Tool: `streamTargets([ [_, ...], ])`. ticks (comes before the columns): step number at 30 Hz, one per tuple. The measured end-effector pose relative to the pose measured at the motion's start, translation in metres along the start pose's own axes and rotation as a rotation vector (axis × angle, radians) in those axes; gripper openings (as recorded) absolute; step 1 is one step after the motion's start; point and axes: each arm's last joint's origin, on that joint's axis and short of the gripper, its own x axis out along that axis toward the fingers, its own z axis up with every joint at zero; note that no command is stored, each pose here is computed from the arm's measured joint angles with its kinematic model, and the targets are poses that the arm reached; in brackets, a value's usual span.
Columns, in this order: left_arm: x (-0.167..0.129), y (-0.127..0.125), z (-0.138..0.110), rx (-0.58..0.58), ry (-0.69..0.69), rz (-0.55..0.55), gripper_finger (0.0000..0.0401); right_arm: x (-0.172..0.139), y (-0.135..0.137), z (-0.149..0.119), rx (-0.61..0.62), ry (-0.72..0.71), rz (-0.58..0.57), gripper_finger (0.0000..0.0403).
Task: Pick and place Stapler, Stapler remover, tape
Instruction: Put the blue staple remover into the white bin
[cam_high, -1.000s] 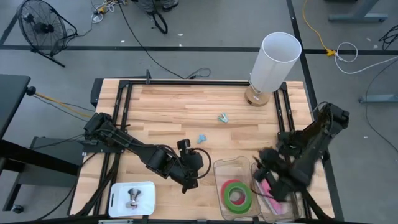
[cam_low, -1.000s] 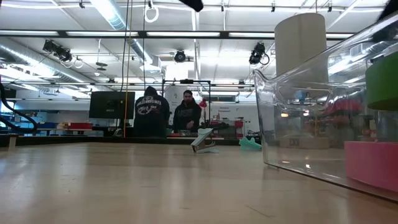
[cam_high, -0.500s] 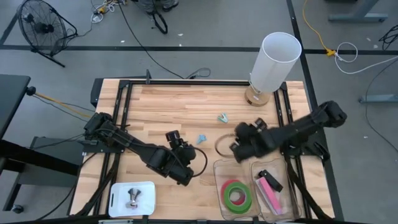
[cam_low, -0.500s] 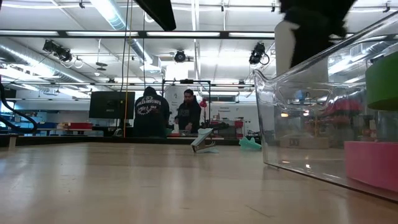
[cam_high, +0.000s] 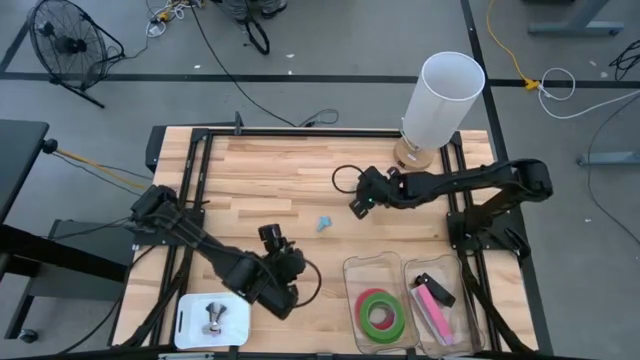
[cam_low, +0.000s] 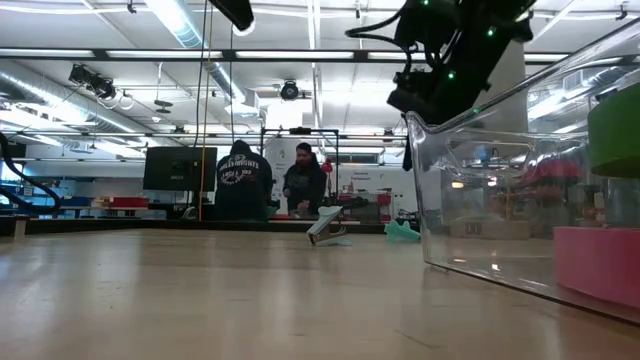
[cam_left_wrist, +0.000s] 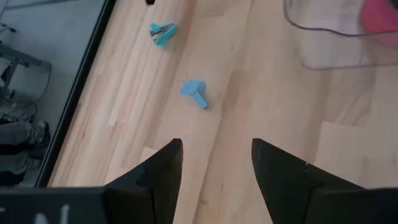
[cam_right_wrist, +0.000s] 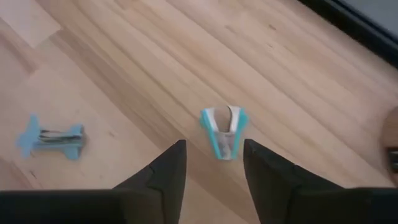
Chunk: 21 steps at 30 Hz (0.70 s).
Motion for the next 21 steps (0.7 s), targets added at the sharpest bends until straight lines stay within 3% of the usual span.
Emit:
streamTargets([
  [10,-0.016,-0.012,-0.009,-0.005,-0.074,0.010,0.0197,0.037,-0.007,-0.006,0.013,0.040,0.037,0.0220],
  [21,-0.017,-0.014,-0.009,-0.026,-0.083,0.002,0.0197,0.068,0.000,-0.018,-0.027,0.094,-0.006,0.0234],
])
